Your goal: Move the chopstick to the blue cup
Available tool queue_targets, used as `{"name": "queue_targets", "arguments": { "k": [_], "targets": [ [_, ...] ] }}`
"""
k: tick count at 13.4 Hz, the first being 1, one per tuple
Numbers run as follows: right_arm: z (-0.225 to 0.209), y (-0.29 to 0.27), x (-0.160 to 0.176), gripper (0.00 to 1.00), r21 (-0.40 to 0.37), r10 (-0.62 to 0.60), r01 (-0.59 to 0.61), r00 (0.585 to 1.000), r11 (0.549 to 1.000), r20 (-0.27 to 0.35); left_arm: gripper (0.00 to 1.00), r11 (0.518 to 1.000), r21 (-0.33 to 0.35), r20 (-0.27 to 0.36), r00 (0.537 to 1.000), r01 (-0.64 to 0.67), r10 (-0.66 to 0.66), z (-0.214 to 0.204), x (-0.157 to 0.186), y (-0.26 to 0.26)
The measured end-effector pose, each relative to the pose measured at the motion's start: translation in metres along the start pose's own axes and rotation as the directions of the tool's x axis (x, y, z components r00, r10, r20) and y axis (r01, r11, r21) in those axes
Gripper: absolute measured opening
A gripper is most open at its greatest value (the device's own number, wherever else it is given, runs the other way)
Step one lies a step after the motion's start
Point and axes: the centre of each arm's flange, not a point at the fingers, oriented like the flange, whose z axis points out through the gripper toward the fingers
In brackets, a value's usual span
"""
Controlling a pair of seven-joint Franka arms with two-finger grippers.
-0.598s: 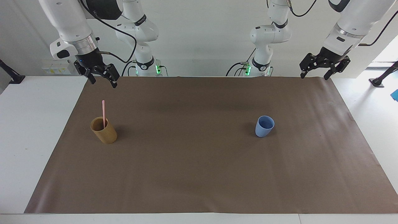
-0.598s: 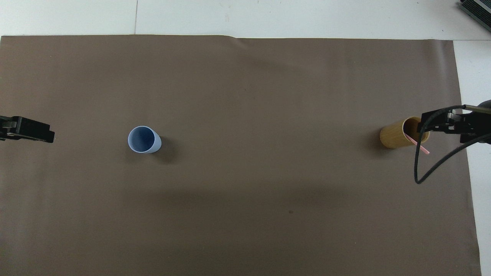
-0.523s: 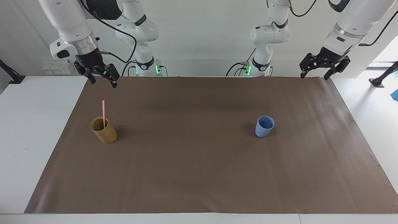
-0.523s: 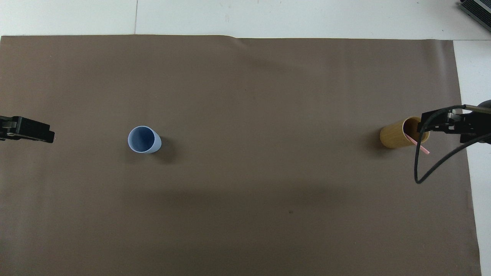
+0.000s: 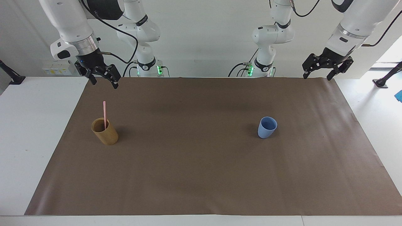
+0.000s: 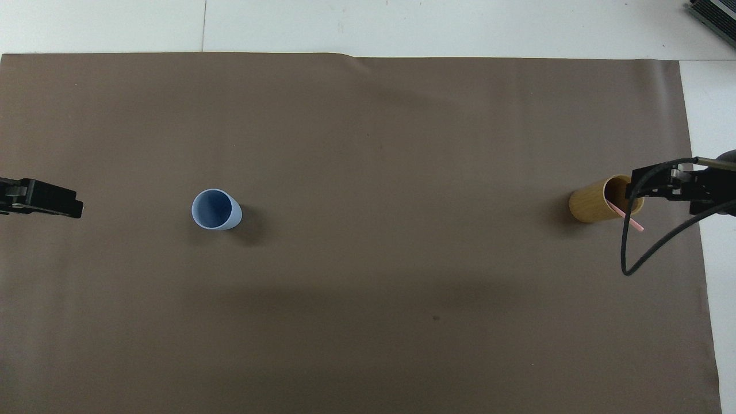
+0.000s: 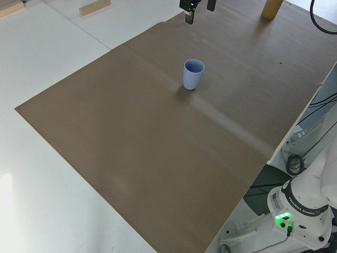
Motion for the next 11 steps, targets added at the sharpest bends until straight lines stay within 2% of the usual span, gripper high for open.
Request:
{"name": "queue_targets", "arguments": {
  "k": [5,8,11],
  "targets": [
    [0.000,-0.002,0.000,1.00,0.000,-0.003,0.003,1.000,1.000,-0.001,1.00,1.000,0.001,-0.014,1.000,0.001,-0.001,0.013,0.005,-0.001],
    [-0.006,-0.003,0.001,1.00,0.002,-0.005,0.005,1.000,1.000,-0.011,1.00,1.000,-0.001,-0.030,0.999,0.031,-0.031,0.064,0.020,-0.003],
    [-0.025,-0.006,0.006,1.00,0.000,-0.007,0.007,1.000,1.000,-0.006,1.00,0.992,-0.012,-0.041,0.991,0.129,-0.129,0.125,0.034,0.017]
  ]
}}
